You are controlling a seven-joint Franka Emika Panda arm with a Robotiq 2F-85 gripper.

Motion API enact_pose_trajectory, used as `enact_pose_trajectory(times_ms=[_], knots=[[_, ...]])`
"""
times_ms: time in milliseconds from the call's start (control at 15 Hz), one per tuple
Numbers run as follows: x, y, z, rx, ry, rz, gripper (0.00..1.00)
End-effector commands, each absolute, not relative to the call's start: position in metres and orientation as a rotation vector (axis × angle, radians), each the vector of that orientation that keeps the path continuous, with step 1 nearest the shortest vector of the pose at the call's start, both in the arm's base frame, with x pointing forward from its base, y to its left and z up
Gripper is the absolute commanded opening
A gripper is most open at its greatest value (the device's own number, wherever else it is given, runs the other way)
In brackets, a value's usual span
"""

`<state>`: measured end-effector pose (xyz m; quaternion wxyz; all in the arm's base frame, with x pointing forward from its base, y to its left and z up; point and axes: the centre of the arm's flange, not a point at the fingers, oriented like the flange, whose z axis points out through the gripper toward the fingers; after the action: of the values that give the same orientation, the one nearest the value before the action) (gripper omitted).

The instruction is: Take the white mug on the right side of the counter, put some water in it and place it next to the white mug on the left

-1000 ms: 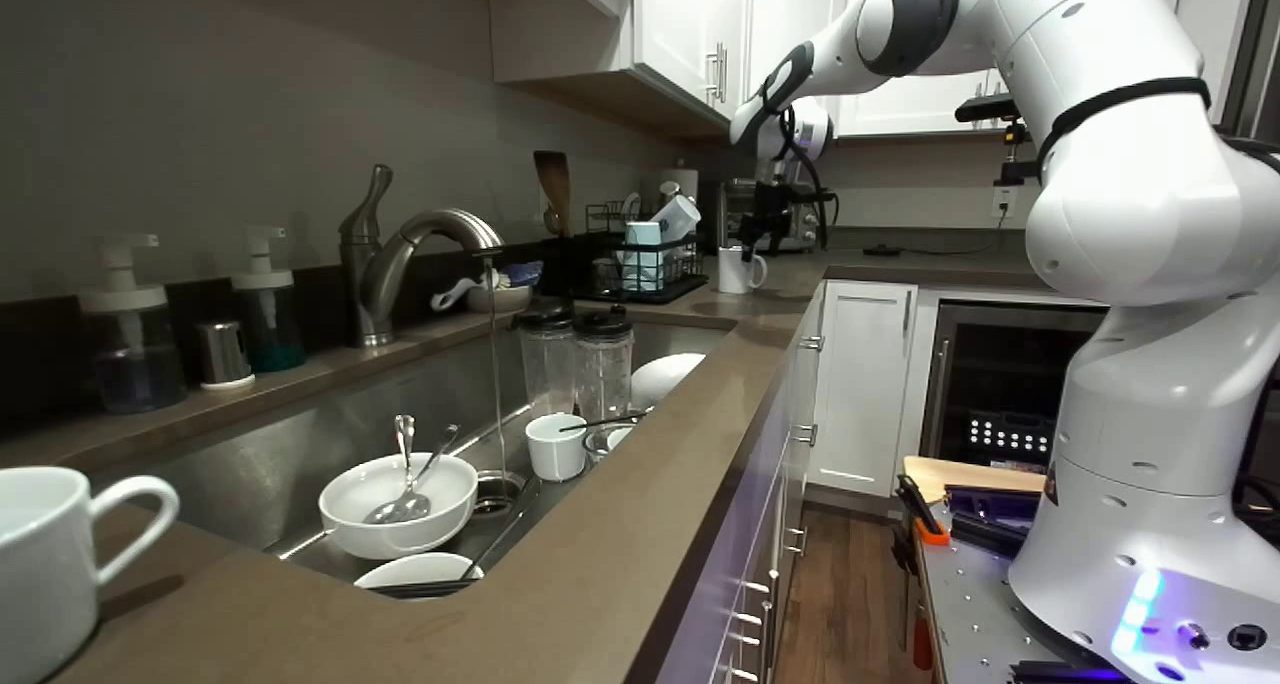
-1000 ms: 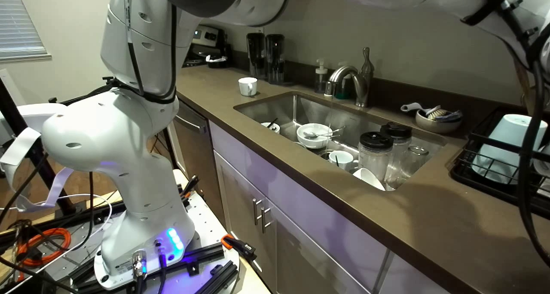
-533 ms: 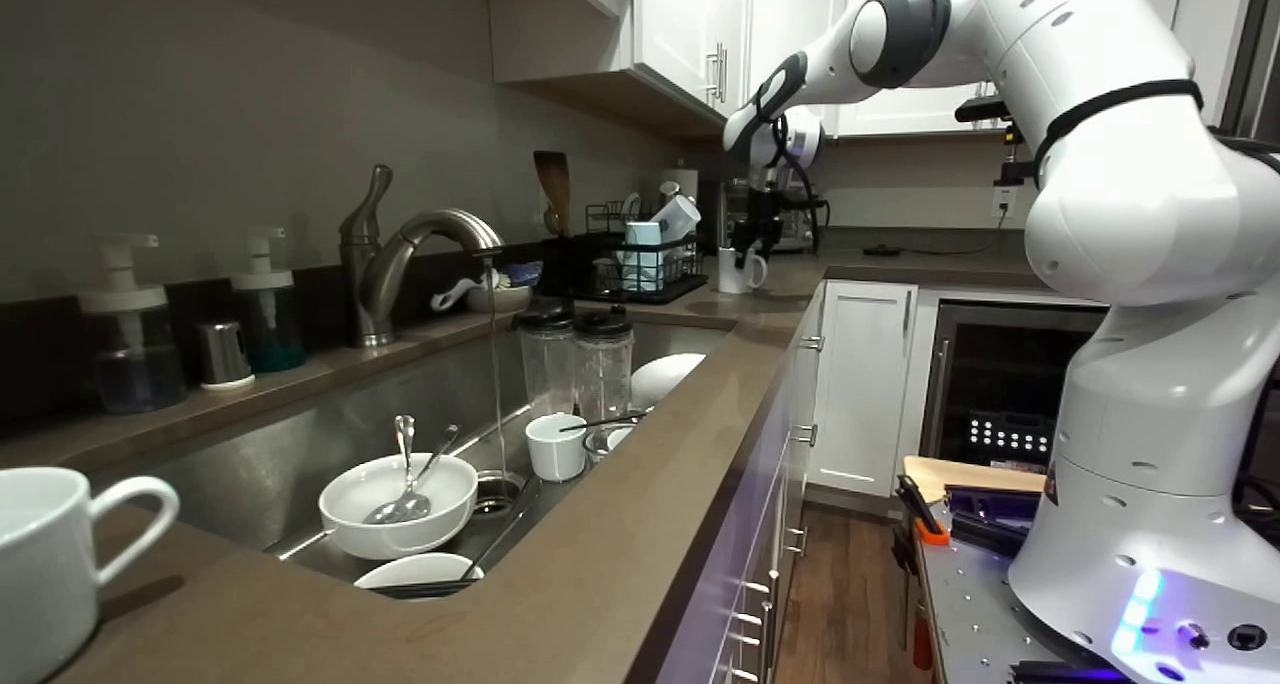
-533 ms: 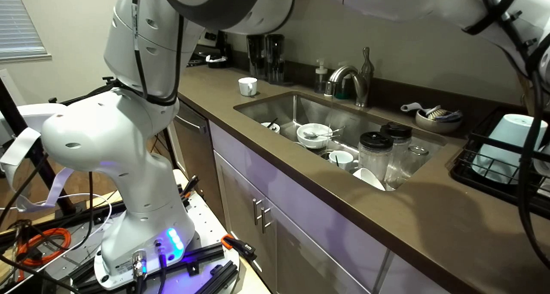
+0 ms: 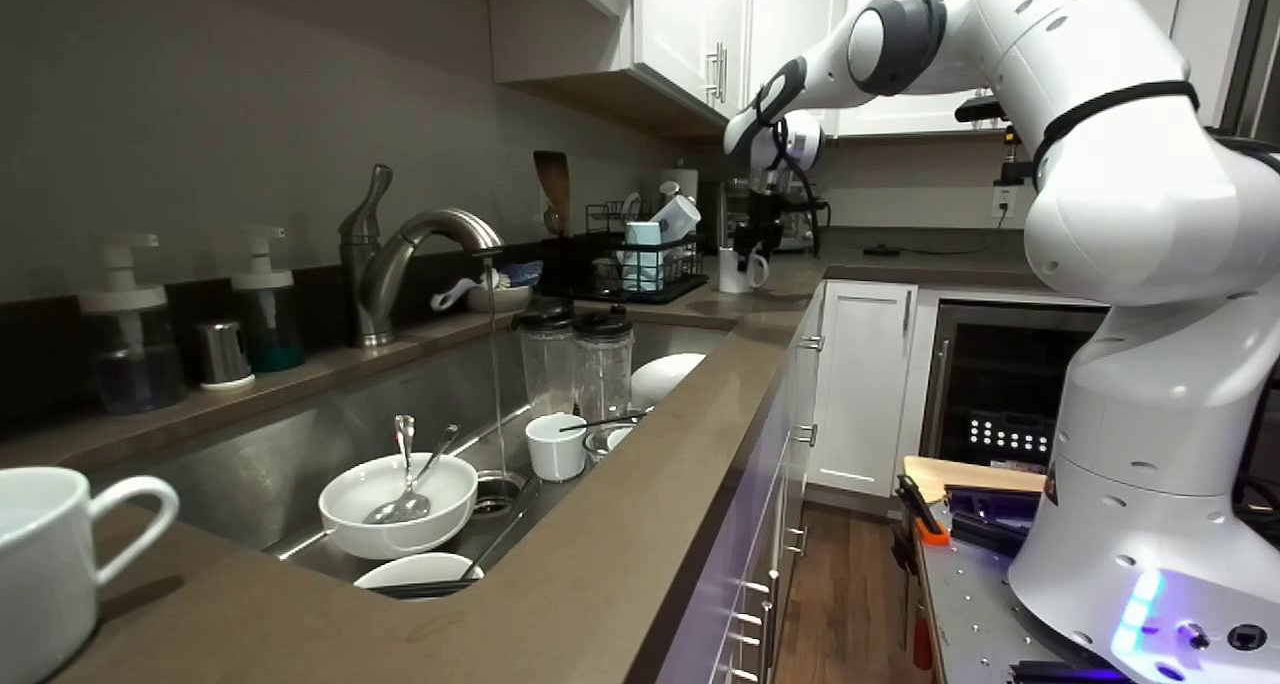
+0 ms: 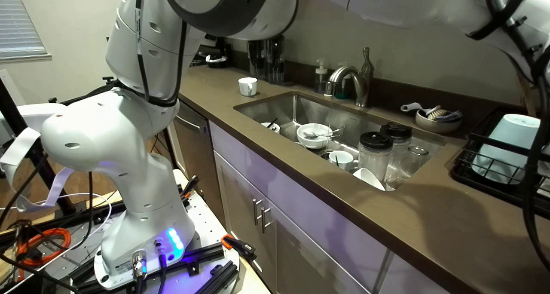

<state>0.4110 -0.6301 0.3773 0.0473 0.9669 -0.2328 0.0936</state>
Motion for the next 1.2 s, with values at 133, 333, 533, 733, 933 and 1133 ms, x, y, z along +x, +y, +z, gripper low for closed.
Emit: enact_pose_trajectory(times_ms=[133, 333, 533, 733, 933, 1133], knots=[[0.4104, -0.6406, 0.3766, 2.957, -0.721, 0.221, 0.93], [0.4102, -0.6403, 0.3745, 2.966, -0.717, 0.199, 0.99], [0.4092, -0.6412, 0.3728, 2.972, -0.72, 0.189, 0.72], [0.4086, -0.6413, 0.3719, 2.977, -0.722, 0.183, 0.57], [0.4082, -0.641, 0.3725, 2.981, -0.725, 0.178, 0.4], [0.4083, -0.6411, 0.3733, 2.98, -0.723, 0.179, 0.17]])
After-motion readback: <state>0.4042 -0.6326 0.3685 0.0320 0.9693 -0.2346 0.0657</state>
